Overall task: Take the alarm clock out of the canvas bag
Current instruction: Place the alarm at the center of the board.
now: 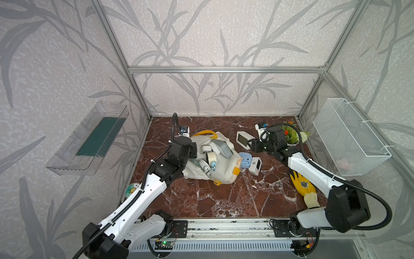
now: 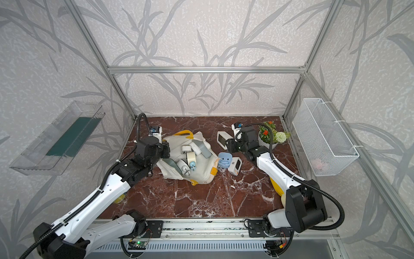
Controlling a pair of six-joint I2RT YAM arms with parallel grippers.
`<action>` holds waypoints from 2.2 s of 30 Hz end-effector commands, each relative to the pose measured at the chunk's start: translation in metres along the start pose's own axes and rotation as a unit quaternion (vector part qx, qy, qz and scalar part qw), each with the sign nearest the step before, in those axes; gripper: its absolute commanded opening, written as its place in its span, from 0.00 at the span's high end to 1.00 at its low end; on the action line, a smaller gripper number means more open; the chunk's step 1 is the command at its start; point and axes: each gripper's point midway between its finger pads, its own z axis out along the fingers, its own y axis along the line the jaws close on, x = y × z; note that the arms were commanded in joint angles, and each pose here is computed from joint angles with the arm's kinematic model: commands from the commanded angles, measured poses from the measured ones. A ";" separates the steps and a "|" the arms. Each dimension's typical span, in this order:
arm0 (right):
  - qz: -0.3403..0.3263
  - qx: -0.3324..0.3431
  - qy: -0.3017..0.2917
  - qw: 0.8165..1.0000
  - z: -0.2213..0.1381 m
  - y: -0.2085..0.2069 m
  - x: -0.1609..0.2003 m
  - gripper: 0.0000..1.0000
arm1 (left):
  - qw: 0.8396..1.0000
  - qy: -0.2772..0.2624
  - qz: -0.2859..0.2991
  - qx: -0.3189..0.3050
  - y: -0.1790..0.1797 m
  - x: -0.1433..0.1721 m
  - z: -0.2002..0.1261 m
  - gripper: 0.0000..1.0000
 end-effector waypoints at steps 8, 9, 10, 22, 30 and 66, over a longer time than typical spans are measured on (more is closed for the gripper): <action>-0.055 0.016 -0.038 0.998 0.032 -0.010 -0.030 0.70 | 1.000 -0.010 -0.017 -0.013 0.007 -0.009 -0.006 1.00; -0.058 0.017 -0.035 0.998 0.035 -0.012 -0.029 0.70 | 1.000 -0.010 -0.017 -0.014 0.008 -0.009 -0.006 1.00; -0.061 0.016 -0.033 0.997 0.038 -0.012 -0.027 0.69 | 1.000 -0.011 -0.017 -0.013 0.007 -0.009 -0.007 1.00; -0.085 0.041 0.064 0.993 0.072 -0.039 0.004 0.66 | 1.000 -0.011 -0.016 -0.018 0.010 -0.008 -0.009 1.00; -0.091 0.046 0.110 0.989 0.066 -0.044 0.028 0.59 | 1.000 -0.011 -0.016 -0.017 0.010 -0.007 -0.009 1.00; -0.093 0.062 0.179 0.977 0.048 -0.052 0.068 0.36 | 1.000 -0.006 -0.017 -0.013 0.008 -0.006 -0.006 1.00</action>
